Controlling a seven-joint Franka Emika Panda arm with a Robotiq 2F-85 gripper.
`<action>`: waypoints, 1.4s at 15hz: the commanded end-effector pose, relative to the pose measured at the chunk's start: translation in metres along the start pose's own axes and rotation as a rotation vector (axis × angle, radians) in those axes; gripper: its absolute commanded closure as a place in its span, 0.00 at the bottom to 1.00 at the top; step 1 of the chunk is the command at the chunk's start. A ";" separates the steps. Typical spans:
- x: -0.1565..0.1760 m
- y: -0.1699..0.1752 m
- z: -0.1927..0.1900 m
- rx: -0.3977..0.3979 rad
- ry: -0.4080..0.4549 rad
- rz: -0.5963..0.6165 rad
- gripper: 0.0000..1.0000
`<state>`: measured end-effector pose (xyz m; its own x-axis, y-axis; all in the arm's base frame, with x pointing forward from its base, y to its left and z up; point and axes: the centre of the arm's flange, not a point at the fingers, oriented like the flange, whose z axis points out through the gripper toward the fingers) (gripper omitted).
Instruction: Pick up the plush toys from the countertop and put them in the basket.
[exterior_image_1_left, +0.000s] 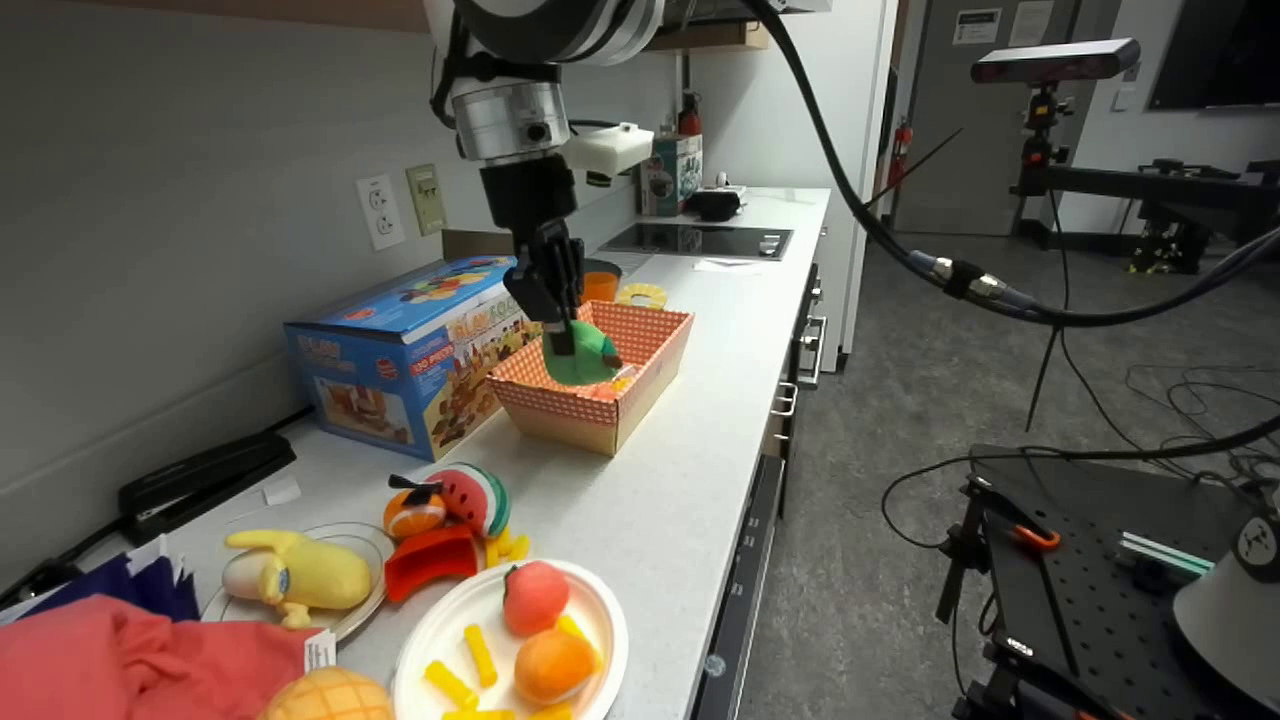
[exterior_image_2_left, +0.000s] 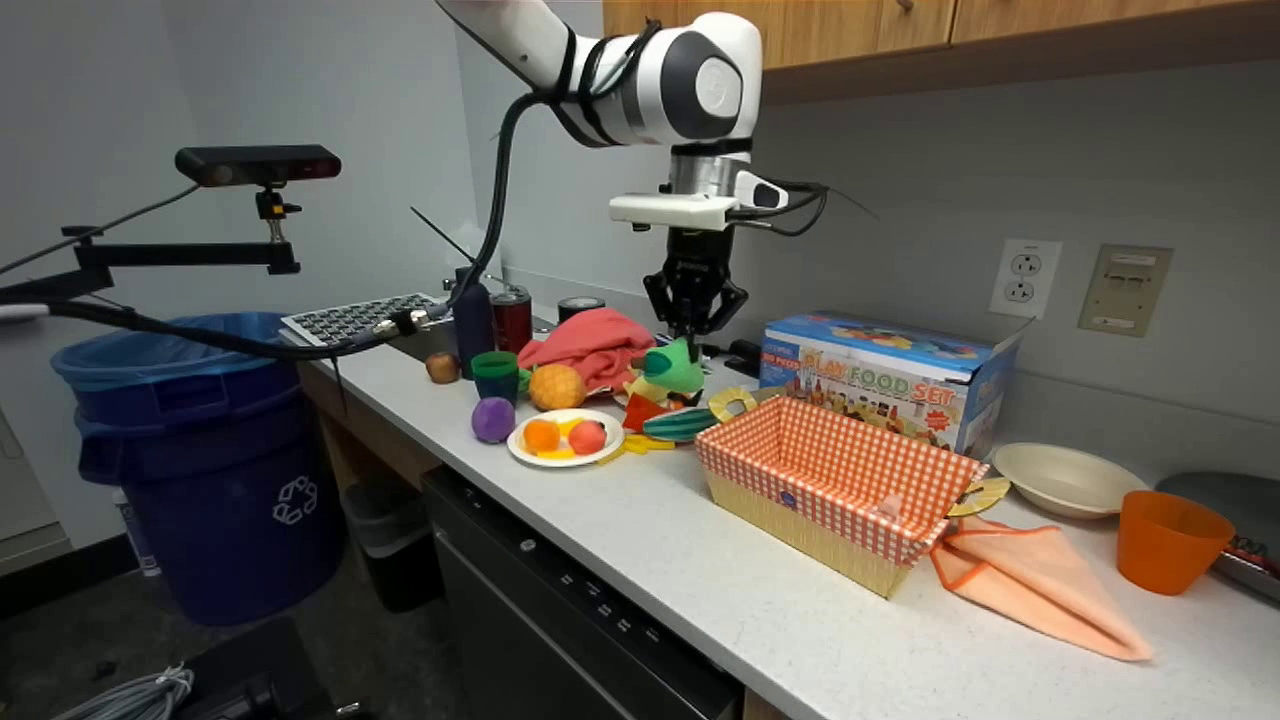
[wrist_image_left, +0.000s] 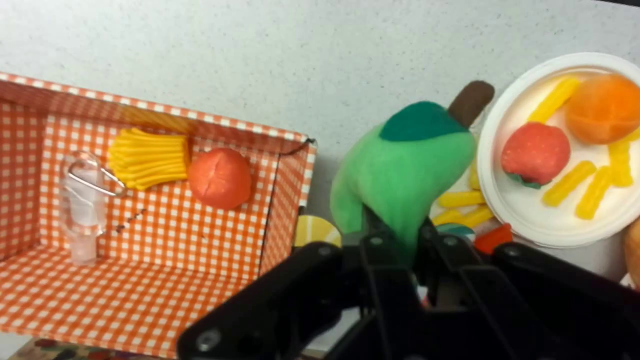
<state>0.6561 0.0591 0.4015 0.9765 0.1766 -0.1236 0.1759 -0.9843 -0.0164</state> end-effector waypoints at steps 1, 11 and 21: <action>-0.009 0.032 0.019 -0.042 0.001 0.104 0.96; 0.012 0.082 0.046 -0.087 0.303 0.441 0.58; -0.001 0.014 0.029 -0.150 0.329 0.343 0.00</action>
<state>0.6766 0.0187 0.3448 0.9598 -0.1842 0.2118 -0.2092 -0.9725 0.1023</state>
